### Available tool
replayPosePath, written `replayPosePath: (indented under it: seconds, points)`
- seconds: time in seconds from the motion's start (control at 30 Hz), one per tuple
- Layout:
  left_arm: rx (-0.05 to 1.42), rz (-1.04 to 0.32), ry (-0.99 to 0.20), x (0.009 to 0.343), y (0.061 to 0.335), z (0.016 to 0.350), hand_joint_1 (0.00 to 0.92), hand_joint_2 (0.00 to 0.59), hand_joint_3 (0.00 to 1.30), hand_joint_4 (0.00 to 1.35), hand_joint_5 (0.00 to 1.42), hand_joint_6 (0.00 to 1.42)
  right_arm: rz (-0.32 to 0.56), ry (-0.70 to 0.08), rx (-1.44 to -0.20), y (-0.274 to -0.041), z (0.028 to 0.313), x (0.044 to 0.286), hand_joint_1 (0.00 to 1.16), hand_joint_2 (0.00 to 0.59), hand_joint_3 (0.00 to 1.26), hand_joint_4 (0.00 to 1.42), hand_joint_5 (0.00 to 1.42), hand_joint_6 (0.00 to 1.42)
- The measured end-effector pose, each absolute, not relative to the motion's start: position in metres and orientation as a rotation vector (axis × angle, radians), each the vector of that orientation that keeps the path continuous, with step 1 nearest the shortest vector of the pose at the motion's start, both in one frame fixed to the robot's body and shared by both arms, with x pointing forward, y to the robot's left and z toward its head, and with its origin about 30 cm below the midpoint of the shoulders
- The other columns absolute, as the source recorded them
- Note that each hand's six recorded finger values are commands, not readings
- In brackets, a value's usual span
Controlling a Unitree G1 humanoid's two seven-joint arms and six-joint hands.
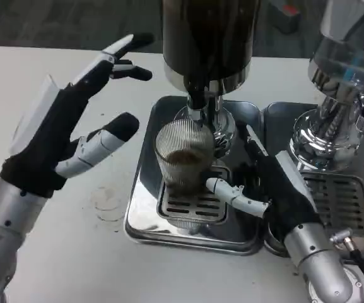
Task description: Grasp the cup under the faucet to collect the drink, then remove the cup.
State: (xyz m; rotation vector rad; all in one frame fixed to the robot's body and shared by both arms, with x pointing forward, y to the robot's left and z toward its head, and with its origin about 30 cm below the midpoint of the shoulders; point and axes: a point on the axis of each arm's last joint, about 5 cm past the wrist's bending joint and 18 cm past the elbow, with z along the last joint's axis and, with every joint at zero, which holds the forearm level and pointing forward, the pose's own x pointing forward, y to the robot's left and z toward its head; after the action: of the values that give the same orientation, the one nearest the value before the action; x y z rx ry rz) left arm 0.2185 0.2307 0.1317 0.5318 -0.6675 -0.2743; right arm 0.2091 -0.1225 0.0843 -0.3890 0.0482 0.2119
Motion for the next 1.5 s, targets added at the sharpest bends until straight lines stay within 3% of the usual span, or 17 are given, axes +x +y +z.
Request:
replayPosePath:
  seconds: [0.13,0.4,0.6,0.83,1.03,1.5]
  points:
    - [0.519,-0.178,-0.629,0.209,0.246,0.126,0.0,0.142,0.21,0.19,0.31,0.15,0.218,0.041,-0.385,-0.122,0.084,0.209,0.66,0.243,0.0,0.0,0.0,0.0]
    - [0.557,0.04,-0.404,0.184,0.273,0.095,0.0,0.149,0.01,0.0,0.12,0.02,0.226,0.032,-0.377,-0.121,0.082,0.209,0.67,0.238,0.0,0.0,0.0,0.0]
    - [0.597,0.031,-0.267,0.176,0.274,0.079,0.0,0.146,0.0,0.0,0.1,0.0,0.241,0.02,-0.366,-0.12,0.081,0.208,0.68,0.236,0.0,0.0,0.0,0.0]
    - [0.597,0.011,-0.225,0.176,0.272,0.072,0.0,0.144,0.0,0.0,0.1,0.0,0.247,0.014,-0.359,-0.118,0.081,0.209,0.68,0.233,0.0,0.0,0.0,0.0]
    - [0.607,-0.058,-0.087,0.172,0.268,0.053,0.0,0.144,0.01,0.0,0.09,0.0,0.253,0.022,-0.351,-0.115,0.078,0.211,0.69,0.23,0.0,0.0,0.0,0.0]
    - [0.636,-0.109,-0.053,0.174,0.268,0.049,0.0,0.146,0.04,0.0,0.09,0.0,0.284,0.007,-0.333,-0.105,0.077,0.214,0.7,0.208,0.0,0.0,0.0,0.0]
